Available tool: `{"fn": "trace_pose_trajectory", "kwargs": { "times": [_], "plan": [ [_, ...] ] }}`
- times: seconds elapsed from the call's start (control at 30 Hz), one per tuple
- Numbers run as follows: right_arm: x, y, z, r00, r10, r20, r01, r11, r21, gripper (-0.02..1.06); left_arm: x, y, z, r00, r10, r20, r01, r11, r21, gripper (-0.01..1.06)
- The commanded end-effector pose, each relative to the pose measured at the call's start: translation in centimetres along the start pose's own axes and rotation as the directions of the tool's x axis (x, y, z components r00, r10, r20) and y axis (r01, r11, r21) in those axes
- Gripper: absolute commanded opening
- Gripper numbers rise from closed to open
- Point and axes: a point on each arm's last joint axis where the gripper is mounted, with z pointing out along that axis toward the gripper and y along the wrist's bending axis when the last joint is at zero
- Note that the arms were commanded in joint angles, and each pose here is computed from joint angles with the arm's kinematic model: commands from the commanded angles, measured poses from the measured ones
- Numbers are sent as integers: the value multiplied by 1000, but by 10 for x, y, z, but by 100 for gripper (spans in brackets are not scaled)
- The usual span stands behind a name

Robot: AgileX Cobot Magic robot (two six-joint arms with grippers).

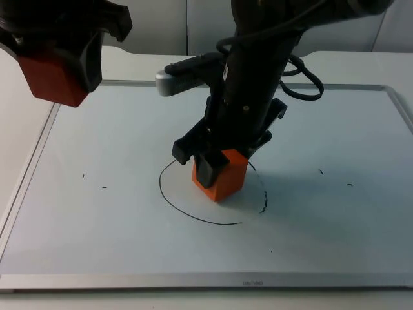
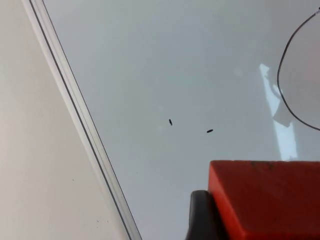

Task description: Pick up one cube with the left hand and another cube with the right hand. First place the cube in the right hand at the target position, then stack the cube in the left hand on top.

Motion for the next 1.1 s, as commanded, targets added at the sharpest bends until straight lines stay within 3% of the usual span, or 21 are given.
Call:
{"fn": "trace_pose_trajectory", "kwargs": {
  "times": [0.0,0.1,0.13,0.2,0.37,0.7,0.9,0.97,1.07],
  "plan": [
    [-2,2,2,1000,-14,2,14,1000,0,17,0,-2,-5,1000,-3,15,3,1000,10,0],
    [-1,2,2,1000,-8,1,8,1000,-4,45,0,-2,-5,1000,-5,14,5,1000,15,0],
    [-1,2,2,1000,-8,1,8,1000,-4,45,0,-2,-5,1000,-5,14,5,1000,15,0],
    [-2,2,-4,1000,-8,13,8,1000,-4,65,0,-2,-5,1000,-6,14,6,1000,17,0],
    [-7,3,-24,997,-10,77,10,1000,1,86,0,-3,-5,1000,-9,11,9,1000,22,0],
    [-9,5,-66,986,-18,164,16,1000,10,86,0,-3,-5,1000,-10,6,10,1000,23,0],
    [-3,5,-97,982,-74,174,66,996,52,84,1,-6,-5,1000,-17,-1,17,998,57,0],
    [2,4,-124,973,-89,212,78,995,60,82,1,-11,-6,1000,-9,-4,9,995,101,0],
    [11,-2,-166,955,-76,288,58,996,71,81,1,-28,-3,999,42,4,-43,993,107,0]
  ]
}}
